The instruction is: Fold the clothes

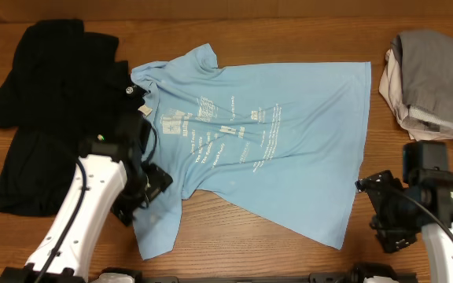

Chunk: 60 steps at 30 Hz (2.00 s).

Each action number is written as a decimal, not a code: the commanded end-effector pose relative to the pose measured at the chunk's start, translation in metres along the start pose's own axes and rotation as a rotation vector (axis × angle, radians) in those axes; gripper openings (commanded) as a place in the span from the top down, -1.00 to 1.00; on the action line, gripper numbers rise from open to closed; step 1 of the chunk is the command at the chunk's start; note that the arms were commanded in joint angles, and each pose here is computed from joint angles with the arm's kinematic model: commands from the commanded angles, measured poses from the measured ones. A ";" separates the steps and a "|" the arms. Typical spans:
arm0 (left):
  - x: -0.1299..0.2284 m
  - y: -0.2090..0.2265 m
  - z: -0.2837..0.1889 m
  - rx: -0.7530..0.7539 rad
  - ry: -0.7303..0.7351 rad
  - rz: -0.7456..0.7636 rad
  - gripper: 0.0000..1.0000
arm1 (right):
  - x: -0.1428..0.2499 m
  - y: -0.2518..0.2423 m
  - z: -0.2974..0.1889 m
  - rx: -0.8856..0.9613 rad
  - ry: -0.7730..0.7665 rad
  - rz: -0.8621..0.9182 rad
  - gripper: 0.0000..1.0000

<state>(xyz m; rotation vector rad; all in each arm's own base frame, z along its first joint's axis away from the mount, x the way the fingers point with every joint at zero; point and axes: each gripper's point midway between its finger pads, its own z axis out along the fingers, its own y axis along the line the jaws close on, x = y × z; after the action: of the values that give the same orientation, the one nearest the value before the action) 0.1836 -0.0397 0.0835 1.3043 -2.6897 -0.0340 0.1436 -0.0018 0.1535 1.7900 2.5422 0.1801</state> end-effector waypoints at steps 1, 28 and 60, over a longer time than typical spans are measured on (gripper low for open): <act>0.015 0.013 0.025 -0.025 0.057 -0.206 -0.78 | -0.004 -0.006 0.018 0.063 0.002 0.081 -1.00; 0.019 0.041 0.119 -0.011 0.023 -0.374 0.91 | -0.014 -0.004 0.056 0.202 0.046 0.015 -0.99; -0.051 -0.051 0.028 0.240 -0.249 0.053 0.92 | 0.032 -0.028 0.096 0.250 0.251 0.180 -0.76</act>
<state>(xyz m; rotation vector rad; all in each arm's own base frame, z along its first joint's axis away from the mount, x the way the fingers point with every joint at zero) 0.2437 -0.0408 0.0413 1.3355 -2.9855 0.1901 0.1182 0.0140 0.0607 2.1393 2.6777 0.0246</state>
